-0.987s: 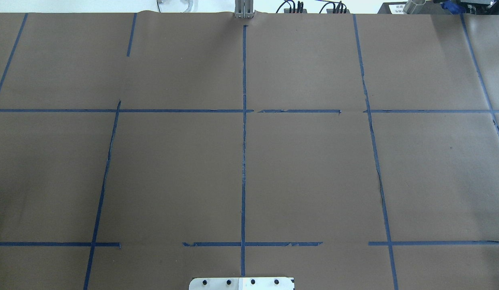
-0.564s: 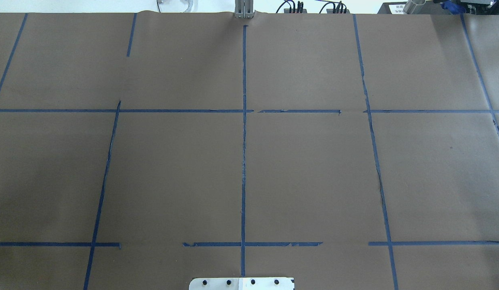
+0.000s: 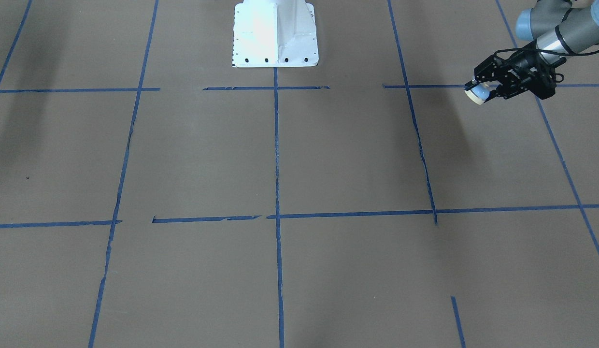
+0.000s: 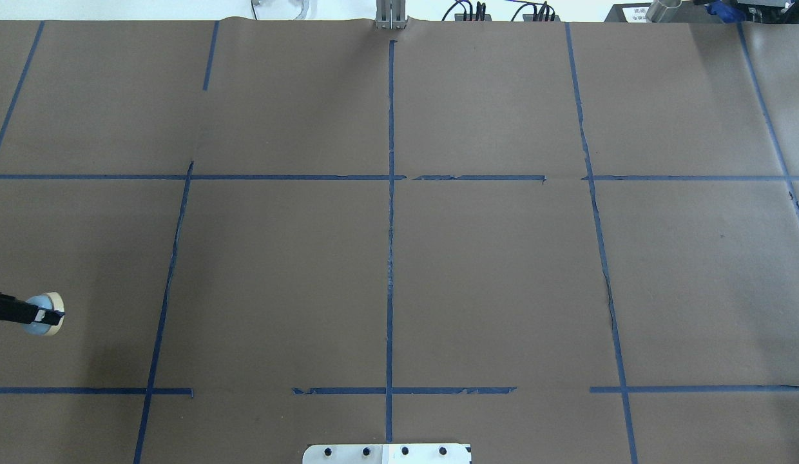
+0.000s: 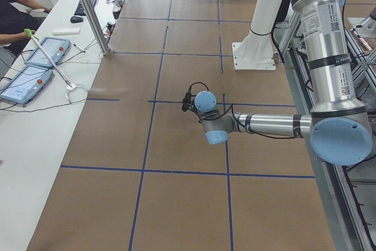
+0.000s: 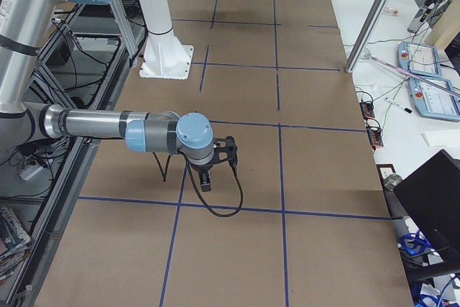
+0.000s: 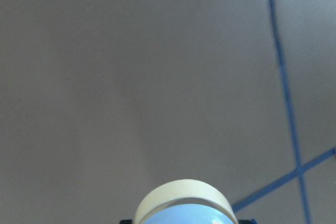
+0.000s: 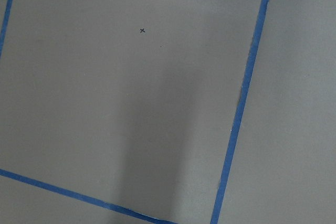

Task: Place and press bell with both arms
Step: 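Carry the blue-and-white bell in the left gripper toward the table centre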

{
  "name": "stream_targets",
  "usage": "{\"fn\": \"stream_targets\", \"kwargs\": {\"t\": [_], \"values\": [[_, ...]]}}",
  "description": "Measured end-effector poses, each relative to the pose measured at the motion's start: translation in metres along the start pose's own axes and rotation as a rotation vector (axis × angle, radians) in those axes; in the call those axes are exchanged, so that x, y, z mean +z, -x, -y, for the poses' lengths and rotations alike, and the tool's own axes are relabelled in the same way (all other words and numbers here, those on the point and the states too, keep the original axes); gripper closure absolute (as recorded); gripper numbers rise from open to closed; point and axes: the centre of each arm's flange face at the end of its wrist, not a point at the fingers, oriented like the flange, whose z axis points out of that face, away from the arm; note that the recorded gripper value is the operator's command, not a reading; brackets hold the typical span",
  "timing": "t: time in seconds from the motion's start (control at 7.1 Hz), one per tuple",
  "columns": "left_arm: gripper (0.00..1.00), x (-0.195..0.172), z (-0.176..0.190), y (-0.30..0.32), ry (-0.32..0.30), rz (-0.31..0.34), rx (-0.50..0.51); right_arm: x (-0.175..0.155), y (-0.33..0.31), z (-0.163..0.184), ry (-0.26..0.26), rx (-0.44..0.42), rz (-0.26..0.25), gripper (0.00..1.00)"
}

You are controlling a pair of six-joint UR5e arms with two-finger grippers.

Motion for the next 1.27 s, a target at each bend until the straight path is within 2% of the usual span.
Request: {"fn": "stream_targets", "kwargs": {"t": [0.28, 0.42, 0.56, 0.85, 1.27], "values": [[0.98, 0.025, 0.063, -0.055, -0.020, -0.028, -0.037, 0.000, 0.000, 0.001, -0.002, -0.002, 0.000, 0.00], [0.98, 0.044, 0.093, -0.084, -0.028, -0.010, -0.053, -0.001, 0.000, 0.001, -0.003, -0.002, -0.001, 0.00], [0.98, 0.070, 0.121, -0.118, -0.039, 0.029, -0.072, -0.001, 0.001, 0.001, -0.003, -0.002, 0.000, 0.00], [0.98, 0.129, 0.156, -0.202, -0.015, 0.099, -0.159, 0.000, 0.000, 0.001, -0.002, 0.000, 0.000, 0.00], [0.98, 0.213, 0.195, -0.348, 0.006, 0.278, -0.293, 0.003, -0.003, 0.000, 0.006, 0.007, 0.001, 0.00]]}}
